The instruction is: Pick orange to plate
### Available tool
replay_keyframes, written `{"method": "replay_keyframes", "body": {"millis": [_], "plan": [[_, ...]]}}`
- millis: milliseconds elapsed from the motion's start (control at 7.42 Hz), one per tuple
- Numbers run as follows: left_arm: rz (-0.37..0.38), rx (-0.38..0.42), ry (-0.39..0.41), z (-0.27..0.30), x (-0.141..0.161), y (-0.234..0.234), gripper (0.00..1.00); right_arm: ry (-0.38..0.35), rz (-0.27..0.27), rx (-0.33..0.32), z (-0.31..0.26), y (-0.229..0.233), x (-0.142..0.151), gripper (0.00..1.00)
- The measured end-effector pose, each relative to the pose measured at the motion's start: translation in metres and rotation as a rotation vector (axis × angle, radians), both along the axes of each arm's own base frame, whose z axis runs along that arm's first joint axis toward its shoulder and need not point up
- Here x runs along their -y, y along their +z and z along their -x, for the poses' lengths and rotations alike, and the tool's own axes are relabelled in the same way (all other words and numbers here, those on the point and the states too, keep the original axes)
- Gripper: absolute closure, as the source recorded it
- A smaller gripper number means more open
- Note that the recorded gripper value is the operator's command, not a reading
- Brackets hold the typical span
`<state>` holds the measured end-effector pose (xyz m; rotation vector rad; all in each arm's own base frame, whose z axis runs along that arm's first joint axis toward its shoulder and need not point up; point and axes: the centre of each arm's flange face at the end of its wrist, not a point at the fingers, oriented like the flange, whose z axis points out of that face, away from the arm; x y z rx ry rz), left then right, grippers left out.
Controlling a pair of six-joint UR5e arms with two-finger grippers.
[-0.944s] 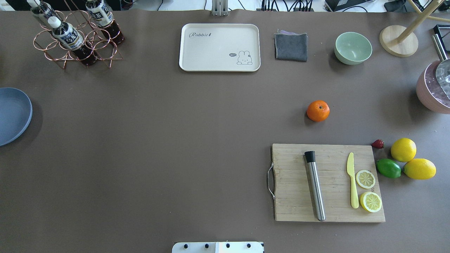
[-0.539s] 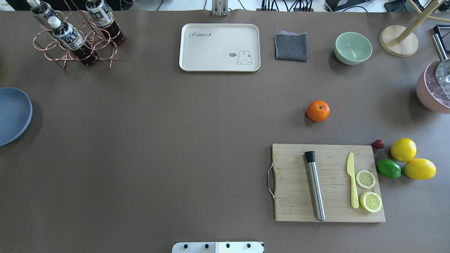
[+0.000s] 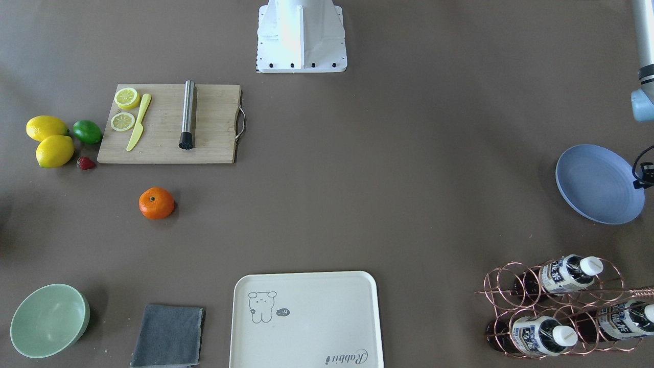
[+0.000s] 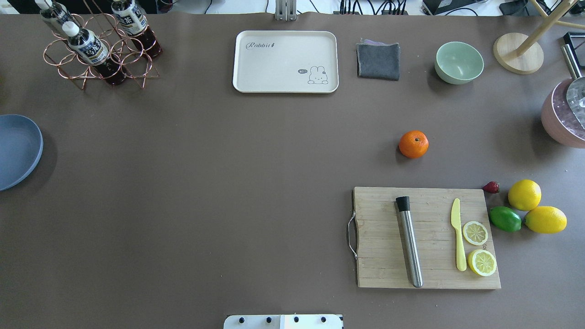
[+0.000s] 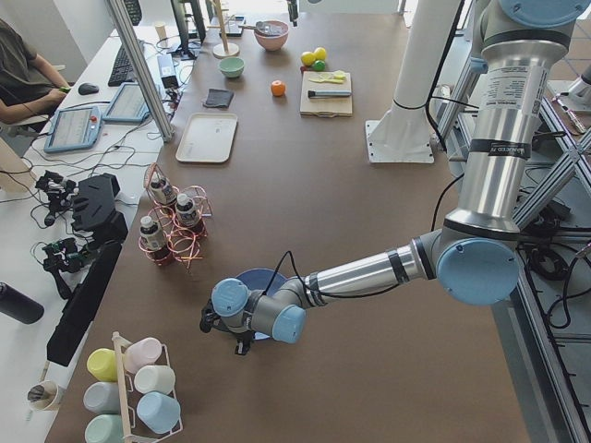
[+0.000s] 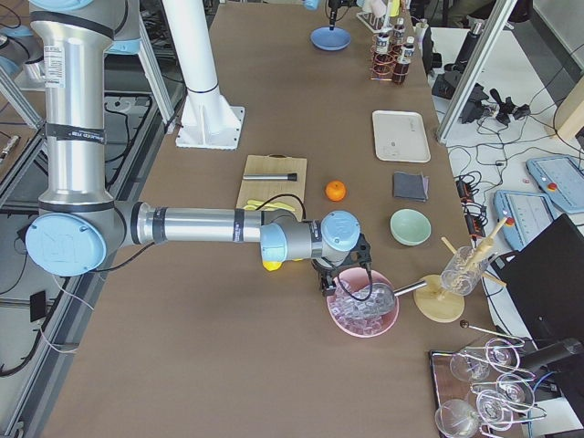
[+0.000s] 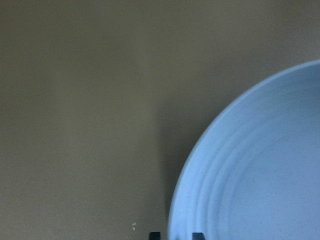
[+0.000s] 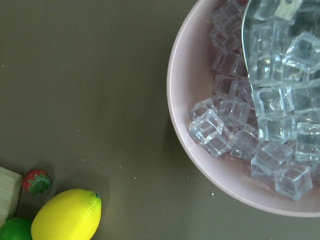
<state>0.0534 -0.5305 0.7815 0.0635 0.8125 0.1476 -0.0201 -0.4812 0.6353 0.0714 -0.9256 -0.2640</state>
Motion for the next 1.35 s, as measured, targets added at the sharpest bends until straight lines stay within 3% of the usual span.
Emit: {"method": "replay_keyframes", "body": {"millis": [270, 539, 944, 1348], "plan": [[-0.017, -0.019, -0.039, -0.003, 0.011, -0.033, 1.0, 0.002, -0.036, 0.006, 0.004, -0.021, 0.013, 0.0], [-0.02, -0.074, -0.098, -0.008, 0.023, -0.09, 1.0, 0.037, -0.017, 0.017, 0.029, -0.062, 0.041, 0.0], [0.11, -0.226, -0.223, -0.068, 0.019, -0.227, 1.0, 0.079, 0.017, -0.005, 0.118, -0.151, 0.074, 0.0], [0.222, -0.295, -0.289, -0.186, -0.022, -0.353, 1.0, 0.106, 0.007, -0.024, 0.213, -0.198, 0.068, 0.0]]}}
